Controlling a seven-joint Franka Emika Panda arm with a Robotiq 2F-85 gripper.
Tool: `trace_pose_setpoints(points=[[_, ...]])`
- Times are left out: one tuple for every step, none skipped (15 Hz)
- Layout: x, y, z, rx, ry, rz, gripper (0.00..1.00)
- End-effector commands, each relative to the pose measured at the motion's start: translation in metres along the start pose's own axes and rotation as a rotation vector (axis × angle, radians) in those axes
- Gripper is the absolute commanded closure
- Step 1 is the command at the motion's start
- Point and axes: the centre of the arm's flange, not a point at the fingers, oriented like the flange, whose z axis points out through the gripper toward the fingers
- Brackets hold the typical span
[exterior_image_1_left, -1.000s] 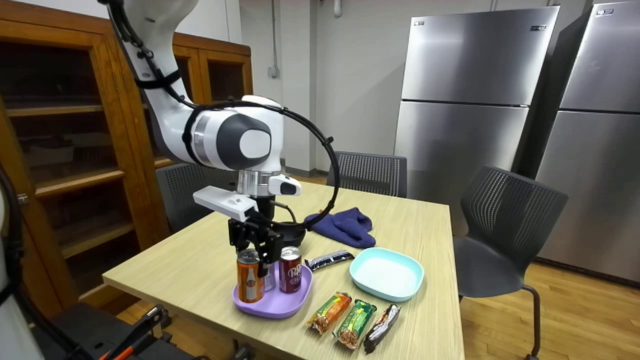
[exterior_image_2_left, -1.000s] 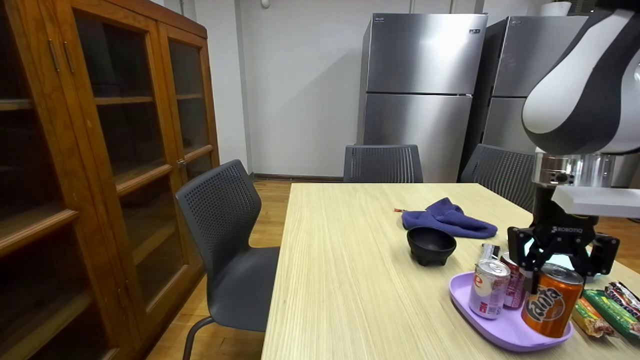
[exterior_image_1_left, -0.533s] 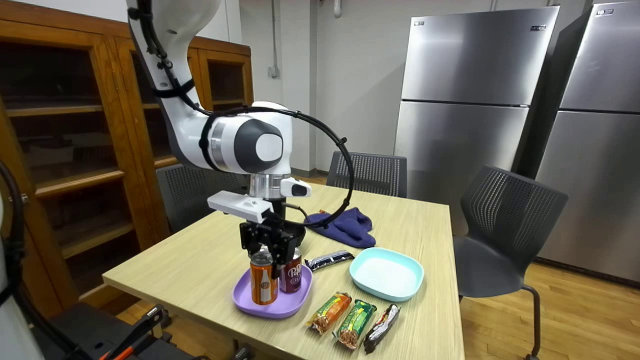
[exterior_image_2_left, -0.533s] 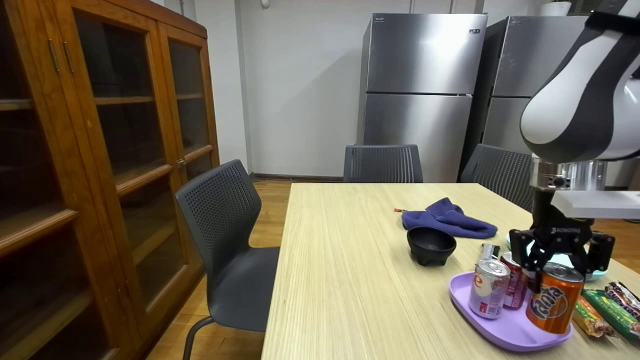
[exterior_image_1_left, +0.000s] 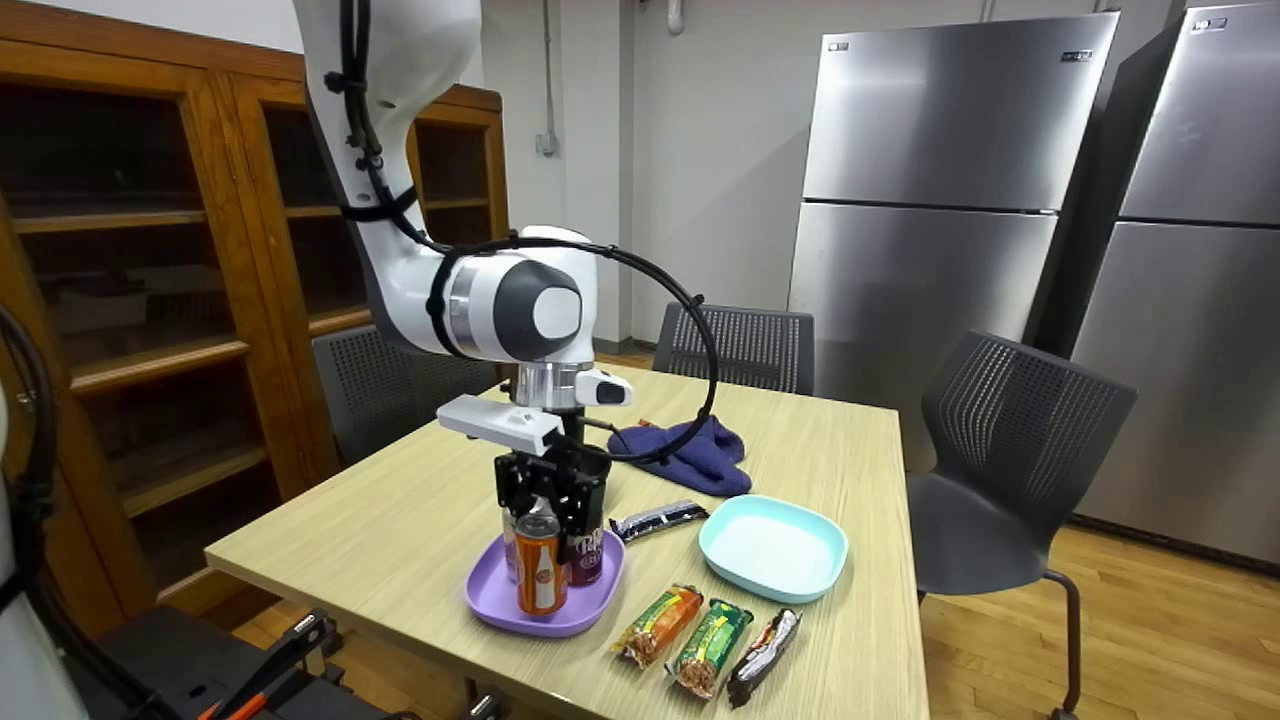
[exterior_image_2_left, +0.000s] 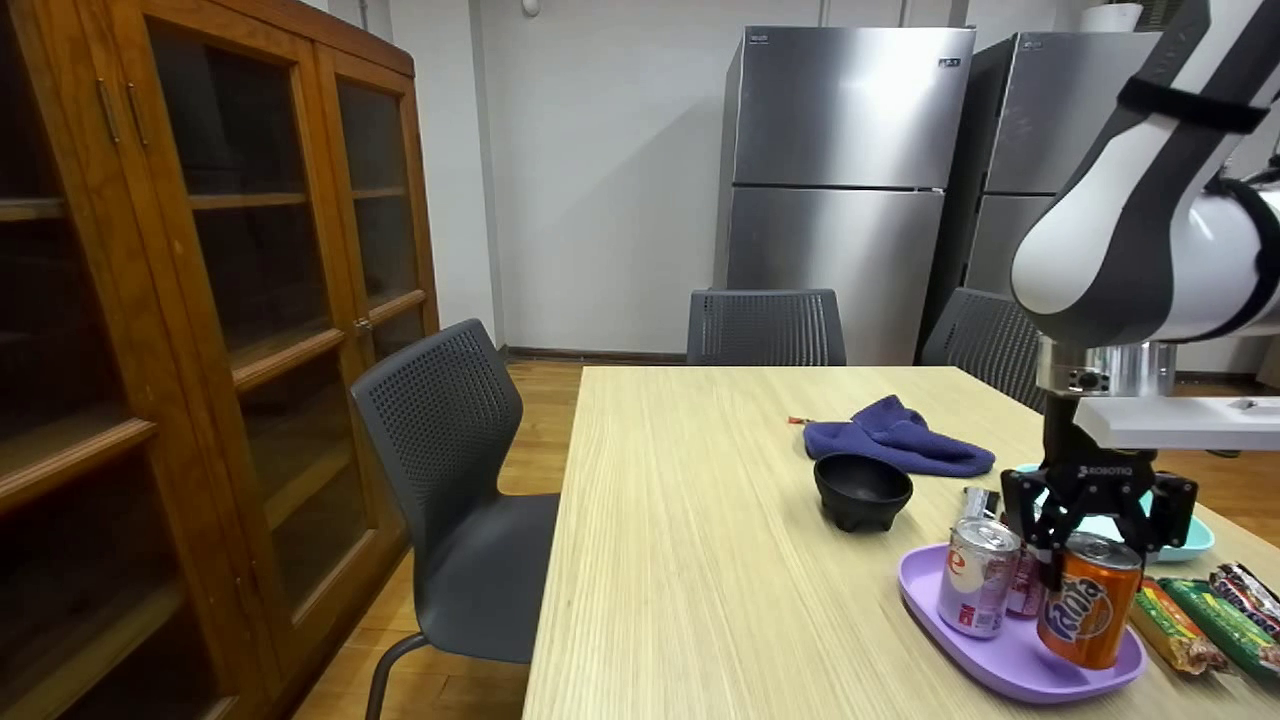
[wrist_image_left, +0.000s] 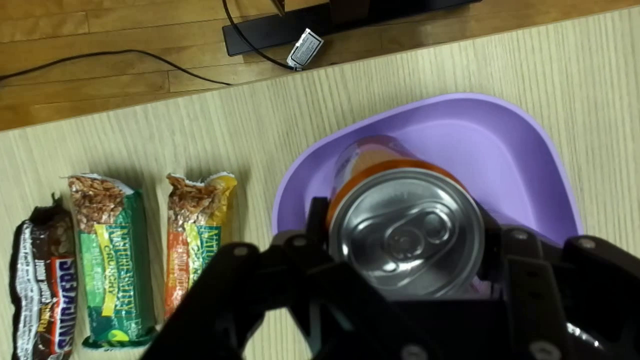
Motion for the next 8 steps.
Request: trace_pose_setpoints(points=[[0.0133,-0.0043,0.0013,-0.008,-0.013,-0.011,0.61],[0.0143,-0.0054,0.0026,-0.007,-0.016,-0.010,0.61],[0.0151,-0.0061,0.0041,-0.007,-0.018,-0.010,0.61],[0.0155,-0.0069,0.0049,-0.006,-0.019,-0.010,0.61],[0.0158,-0.0077,0.0055,-0.006,-0.020,-0.010,0.61],[0.0157,-0.0084,0.0062,-0.006,-0.022,-0.011,0.61],[0.0152,-0.0089,0.0062,-0.006,-0.023,-0.012,0.61],[0.0142,-0.0094,0.0059,-0.007,-0.025,-0.014,0.61]])
